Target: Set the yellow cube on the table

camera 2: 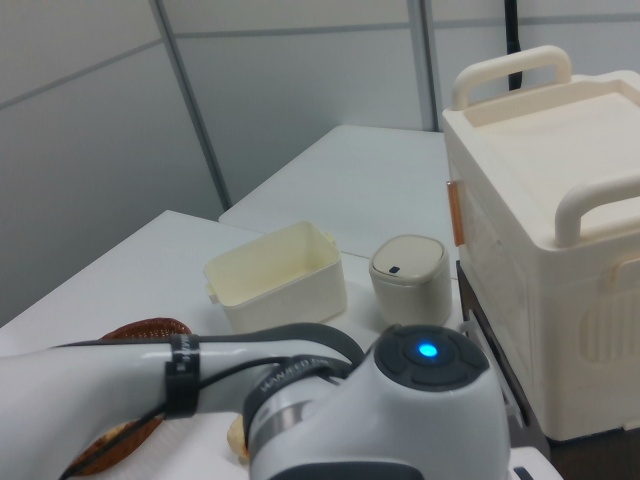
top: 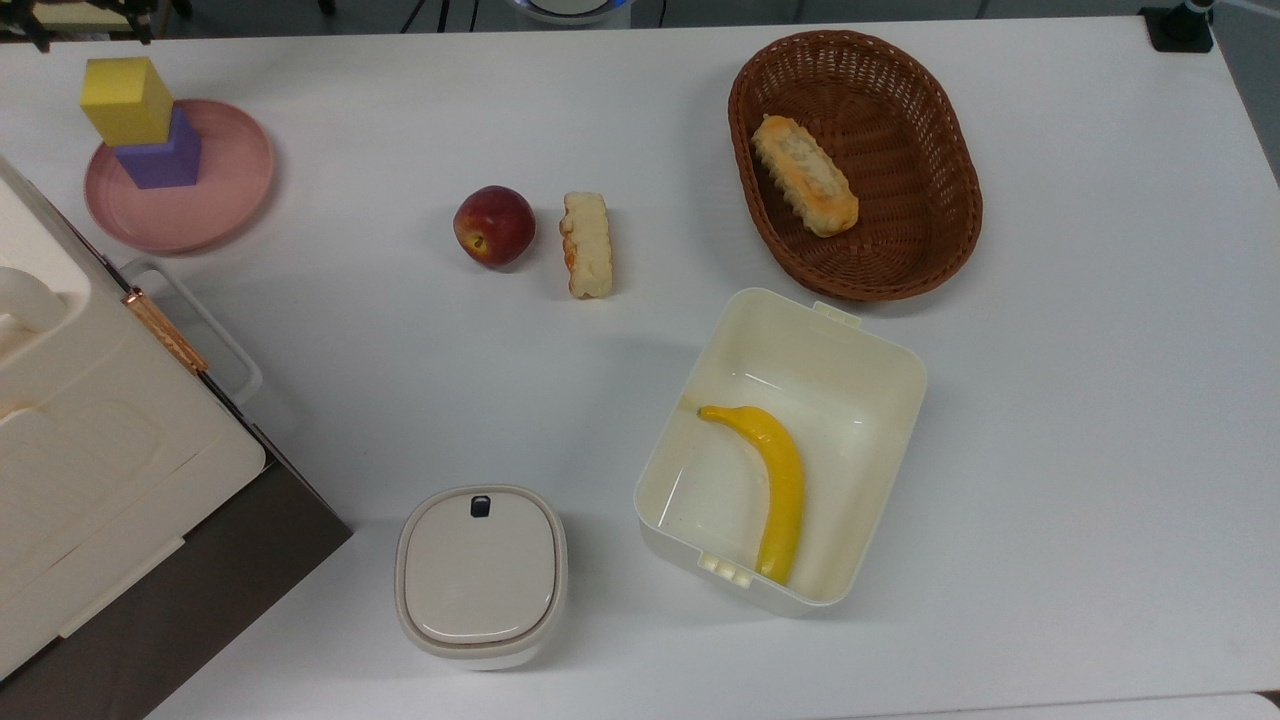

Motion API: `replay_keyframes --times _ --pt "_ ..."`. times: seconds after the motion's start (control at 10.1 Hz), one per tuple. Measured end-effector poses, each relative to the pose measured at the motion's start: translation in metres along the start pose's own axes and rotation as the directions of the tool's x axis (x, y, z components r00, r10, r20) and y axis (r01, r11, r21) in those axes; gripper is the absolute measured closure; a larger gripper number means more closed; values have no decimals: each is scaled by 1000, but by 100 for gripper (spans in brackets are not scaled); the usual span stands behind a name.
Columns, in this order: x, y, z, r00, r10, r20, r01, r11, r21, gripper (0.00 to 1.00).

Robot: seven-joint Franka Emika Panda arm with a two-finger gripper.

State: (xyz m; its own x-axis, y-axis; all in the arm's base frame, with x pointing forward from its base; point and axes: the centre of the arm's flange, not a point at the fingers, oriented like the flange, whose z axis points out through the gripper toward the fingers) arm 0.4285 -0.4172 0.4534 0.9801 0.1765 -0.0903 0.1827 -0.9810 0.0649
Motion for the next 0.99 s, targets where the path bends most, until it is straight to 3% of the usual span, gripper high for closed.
replay_keyframes --times 0.4,0.49,0.59,0.69,0.99 --pt "13 2 50 999 -14 40 13 999 42 2" --pt "16 4 56 999 -16 34 15 999 33 10" --pt "17 4 56 999 -17 31 16 999 28 33" --pt "20 3 51 999 -22 24 21 1000 21 43" --pt "70 -45 6 997 -78 15 78 997 17 43"
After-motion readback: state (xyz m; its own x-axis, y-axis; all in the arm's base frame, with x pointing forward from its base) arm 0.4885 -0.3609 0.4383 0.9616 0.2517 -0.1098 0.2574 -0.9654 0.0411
